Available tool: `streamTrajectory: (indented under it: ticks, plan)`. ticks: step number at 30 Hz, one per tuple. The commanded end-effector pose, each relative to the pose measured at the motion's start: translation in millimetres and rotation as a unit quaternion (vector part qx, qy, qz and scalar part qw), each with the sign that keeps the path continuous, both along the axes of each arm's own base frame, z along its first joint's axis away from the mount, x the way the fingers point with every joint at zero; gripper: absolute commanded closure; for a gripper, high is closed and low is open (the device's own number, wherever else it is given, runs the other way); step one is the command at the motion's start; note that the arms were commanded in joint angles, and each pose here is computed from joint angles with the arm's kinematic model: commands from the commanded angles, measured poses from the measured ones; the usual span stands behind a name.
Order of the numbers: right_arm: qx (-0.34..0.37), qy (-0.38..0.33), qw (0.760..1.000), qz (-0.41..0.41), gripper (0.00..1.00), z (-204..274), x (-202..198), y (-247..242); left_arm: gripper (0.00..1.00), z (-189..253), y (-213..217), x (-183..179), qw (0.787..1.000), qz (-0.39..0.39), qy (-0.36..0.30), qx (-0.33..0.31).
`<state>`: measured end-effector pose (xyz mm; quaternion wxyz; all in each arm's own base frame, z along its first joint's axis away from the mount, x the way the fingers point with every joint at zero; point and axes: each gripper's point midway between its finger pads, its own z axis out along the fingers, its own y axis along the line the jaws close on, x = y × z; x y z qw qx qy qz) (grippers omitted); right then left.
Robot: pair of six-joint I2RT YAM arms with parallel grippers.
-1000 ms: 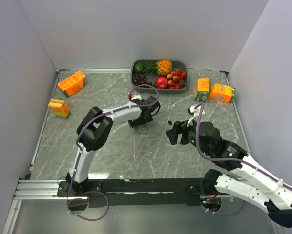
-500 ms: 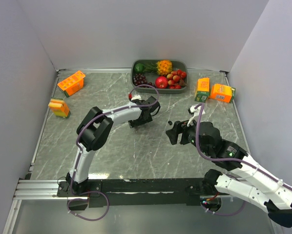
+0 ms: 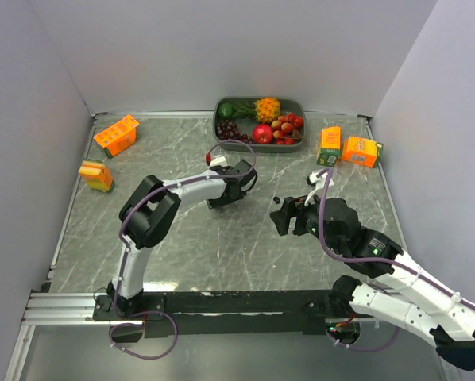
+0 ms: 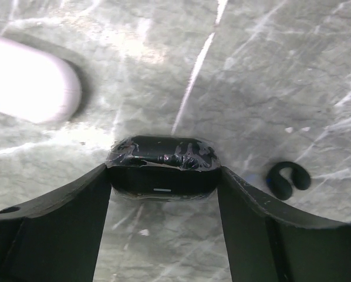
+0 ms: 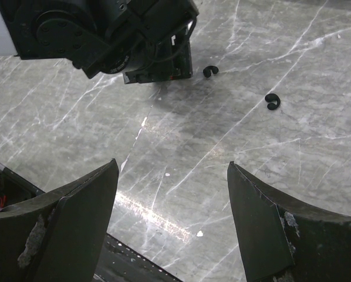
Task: Insert the wireless bluetooth earbuds into the charging case
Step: Pick up the charging case at the center of the board.
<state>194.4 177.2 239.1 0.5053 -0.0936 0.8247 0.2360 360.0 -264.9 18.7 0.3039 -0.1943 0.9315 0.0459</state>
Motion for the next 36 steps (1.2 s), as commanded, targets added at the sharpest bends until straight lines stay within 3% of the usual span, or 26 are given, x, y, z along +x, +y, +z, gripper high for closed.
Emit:
streamTrajectory:
  ticks: [1,5,6,8,10,16,21,23,25,30,32,36]
  plan:
    - [0.015,-0.016,1.0,-0.008,0.18,15,2,-3,0.41,-28,17,-27,0.999,-0.008,0.052,0.001]
    - [0.014,-0.02,1.0,-0.011,0.18,19,3,-4,0.6,-12,24,-36,0.999,-0.027,0.02,-0.017]
    - [0.013,-0.021,1.0,-0.013,0.18,20,3,-5,0.71,4,24,-36,0.999,-0.035,0.003,-0.029]
    - [0.011,-0.024,1.0,-0.015,0.18,24,5,-5,0.8,8,26,-39,0.997,-0.061,-0.01,-0.038]
    - [0.012,-0.028,0.999,-0.017,0.18,30,6,-5,0.97,29,21,-39,0.994,-0.085,-0.037,-0.061]
    - [0.009,-0.036,0.999,-0.018,0.18,41,10,-4,0.99,84,7,-48,0.966,-0.193,-0.125,-0.118]
    - [0.012,-0.041,0.999,-0.001,0.18,49,11,4,0.99,149,-14,-71,0.894,-0.318,-0.247,-0.195]
    - [0.016,-0.047,0.999,0.019,0.18,52,9,11,0.99,160,-12,-83,0.868,-0.359,-0.282,-0.198]
    - [0.017,-0.046,0.998,0.032,0.18,54,8,17,0.99,179,-25,-97,0.821,-0.415,-0.325,-0.219]
    - [0.015,-0.044,0.998,0.042,0.19,53,10,22,0.99,179,-28,-130,0.739,-0.522,-0.394,-0.158]
    - [0.02,-0.043,0.997,0.056,0.19,54,7,27,0.99,182,-30,-143,0.697,-0.558,-0.429,-0.134]
    - [0.008,-0.01,0.995,0.103,0.19,51,-4,39,0.99,182,-22,-149,0.665,-0.565,-0.479,-0.096]
